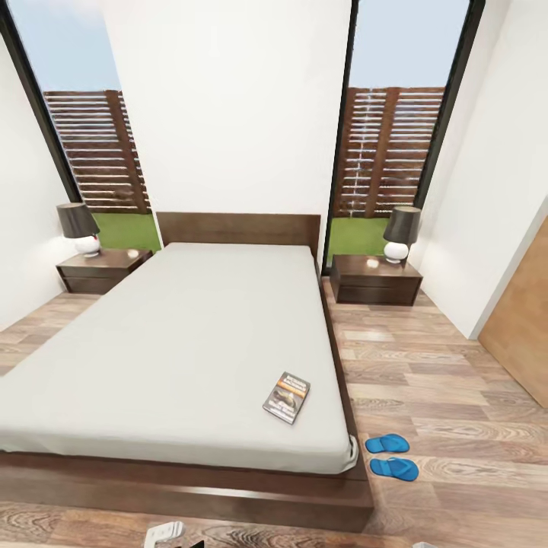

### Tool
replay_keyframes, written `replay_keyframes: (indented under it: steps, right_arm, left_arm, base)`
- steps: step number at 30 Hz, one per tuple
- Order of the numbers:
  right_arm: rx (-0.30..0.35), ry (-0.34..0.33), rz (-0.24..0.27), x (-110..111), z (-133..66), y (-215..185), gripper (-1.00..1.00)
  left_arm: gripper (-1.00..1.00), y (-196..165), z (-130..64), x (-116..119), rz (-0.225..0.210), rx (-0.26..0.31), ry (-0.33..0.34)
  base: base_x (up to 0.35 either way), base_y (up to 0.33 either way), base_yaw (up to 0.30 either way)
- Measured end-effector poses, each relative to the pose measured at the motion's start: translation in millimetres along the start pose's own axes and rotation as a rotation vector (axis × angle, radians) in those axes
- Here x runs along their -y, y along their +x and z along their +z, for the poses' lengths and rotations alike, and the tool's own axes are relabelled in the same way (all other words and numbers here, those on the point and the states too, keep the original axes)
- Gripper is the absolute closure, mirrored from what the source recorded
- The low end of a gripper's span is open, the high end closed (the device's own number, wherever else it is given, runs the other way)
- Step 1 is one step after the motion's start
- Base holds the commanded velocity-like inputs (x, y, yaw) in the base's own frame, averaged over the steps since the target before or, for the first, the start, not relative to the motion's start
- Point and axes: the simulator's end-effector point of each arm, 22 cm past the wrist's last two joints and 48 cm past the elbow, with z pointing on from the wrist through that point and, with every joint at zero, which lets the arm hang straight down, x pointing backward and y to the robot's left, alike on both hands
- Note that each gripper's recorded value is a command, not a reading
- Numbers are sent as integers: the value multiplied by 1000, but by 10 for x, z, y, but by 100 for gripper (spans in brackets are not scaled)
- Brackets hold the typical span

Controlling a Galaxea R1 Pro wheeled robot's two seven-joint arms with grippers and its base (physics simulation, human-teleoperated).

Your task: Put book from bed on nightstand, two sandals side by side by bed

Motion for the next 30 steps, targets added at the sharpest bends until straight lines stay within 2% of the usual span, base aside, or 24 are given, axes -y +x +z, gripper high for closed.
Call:
replay_keyframes:
  steps: [30]
  right_arm:
    - [-3, 0, -1, -222, -321, -144, -100]
  left_arm:
    - [-100, -158, -334, 191, 0, -1, 0]
  base:
    - [0, 0, 0]
